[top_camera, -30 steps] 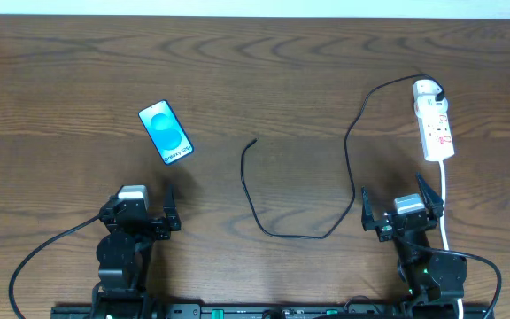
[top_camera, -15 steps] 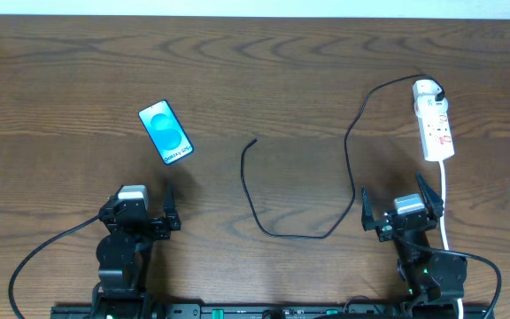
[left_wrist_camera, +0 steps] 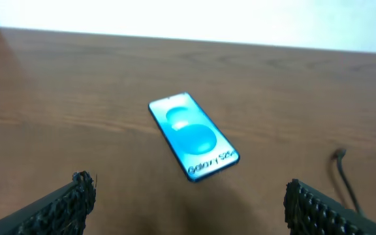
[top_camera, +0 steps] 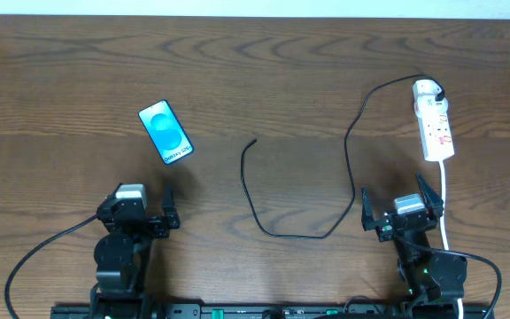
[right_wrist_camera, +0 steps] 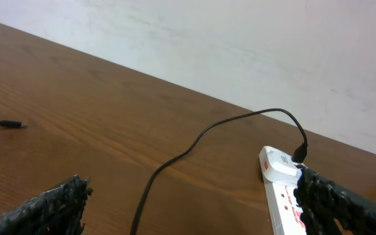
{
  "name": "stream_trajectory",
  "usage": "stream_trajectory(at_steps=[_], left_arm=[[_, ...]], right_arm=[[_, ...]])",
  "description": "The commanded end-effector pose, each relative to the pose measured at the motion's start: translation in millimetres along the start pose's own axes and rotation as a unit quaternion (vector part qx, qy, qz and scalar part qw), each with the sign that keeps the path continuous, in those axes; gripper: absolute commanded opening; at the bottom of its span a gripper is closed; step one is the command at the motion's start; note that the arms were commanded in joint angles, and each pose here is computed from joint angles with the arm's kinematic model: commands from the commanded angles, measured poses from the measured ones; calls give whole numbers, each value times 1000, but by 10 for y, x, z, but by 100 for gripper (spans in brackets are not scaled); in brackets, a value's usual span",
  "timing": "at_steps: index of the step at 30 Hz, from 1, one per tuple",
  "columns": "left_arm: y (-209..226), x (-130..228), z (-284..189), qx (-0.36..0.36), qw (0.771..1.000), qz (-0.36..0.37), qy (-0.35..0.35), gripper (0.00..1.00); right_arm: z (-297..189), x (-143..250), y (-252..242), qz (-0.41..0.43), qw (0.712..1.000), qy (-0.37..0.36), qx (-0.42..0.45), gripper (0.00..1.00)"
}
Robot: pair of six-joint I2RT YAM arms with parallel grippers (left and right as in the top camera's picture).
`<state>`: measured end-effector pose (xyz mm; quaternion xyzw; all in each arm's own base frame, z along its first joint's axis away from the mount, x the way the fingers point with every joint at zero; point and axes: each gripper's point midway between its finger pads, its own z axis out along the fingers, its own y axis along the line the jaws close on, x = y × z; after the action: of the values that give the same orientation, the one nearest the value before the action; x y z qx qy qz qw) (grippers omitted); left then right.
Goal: Plug charger to phone and switch on socket
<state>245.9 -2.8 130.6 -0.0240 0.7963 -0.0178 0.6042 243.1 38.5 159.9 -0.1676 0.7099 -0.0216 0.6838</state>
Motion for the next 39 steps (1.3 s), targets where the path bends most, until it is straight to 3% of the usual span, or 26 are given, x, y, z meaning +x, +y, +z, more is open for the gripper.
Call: stream_trajectory(at_steps=[1, 12, 39], left_arm=[[5, -294, -69, -4, 1000, 1, -31, 94], [-7, -489, -129, -2, 999, 0, -52, 94], [-14, -589, -152, -2, 998, 0, -59, 94]], right_arm=[[-3, 6, -1, 7, 1000, 0, 0, 99], [-3, 5, -2, 7, 1000, -1, 0, 99], [-3, 6, -1, 7, 1000, 0, 0, 99]])
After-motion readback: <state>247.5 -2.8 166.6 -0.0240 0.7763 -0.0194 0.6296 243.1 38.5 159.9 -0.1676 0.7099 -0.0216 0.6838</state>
